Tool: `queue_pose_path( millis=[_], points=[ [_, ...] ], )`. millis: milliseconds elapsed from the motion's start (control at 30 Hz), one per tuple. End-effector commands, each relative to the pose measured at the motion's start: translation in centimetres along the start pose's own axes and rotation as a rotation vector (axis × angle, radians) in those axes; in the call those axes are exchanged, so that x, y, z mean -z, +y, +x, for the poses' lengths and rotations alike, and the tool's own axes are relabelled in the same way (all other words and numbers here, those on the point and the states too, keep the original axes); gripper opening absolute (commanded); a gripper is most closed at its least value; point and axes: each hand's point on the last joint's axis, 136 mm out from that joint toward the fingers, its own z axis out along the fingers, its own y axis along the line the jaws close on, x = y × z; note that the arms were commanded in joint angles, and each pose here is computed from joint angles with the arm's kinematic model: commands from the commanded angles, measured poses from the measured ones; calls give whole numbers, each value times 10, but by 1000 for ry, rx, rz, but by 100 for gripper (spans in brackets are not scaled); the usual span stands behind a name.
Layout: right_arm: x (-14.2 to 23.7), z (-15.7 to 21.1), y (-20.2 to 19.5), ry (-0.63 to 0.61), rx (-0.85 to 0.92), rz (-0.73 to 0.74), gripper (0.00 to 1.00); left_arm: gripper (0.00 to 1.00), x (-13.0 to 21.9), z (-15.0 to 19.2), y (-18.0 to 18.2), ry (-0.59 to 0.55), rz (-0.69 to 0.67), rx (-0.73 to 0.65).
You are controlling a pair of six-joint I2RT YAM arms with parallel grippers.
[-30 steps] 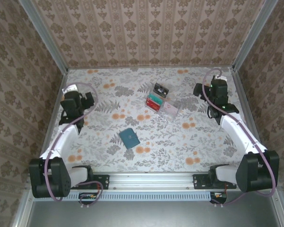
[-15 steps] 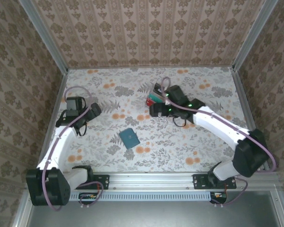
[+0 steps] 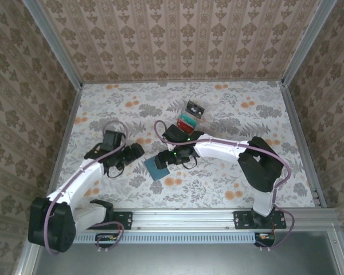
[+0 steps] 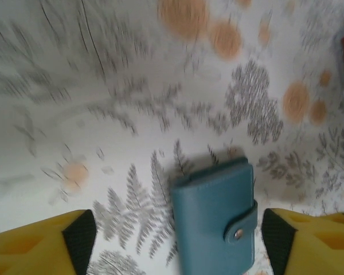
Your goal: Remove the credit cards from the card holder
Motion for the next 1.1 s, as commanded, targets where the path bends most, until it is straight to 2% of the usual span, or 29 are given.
queue_pose_path(
  millis=[0,300,533,767,900,1067],
  points=[
    [-4,-12,5,-7,-19,-15,83,73,-15,20,-9,50,71,92],
    [-24,-12,1,38,-44,-7,53,52,-36,49,-21,129,119,75],
    [-34,-8,-3,65,-77,-22,42,47,-44,57,-14,139,131,99],
    [-40,0,-16,94,-128,-12,38,47,-49,57,-22,135,236,116],
    [-41,2,-23,101,-163,-29,38,47,-43,51,-42,132,336,88],
    [-40,1,-29,99,-197,-34,37,38,-34,44,-63,116,439,74]
  ],
)
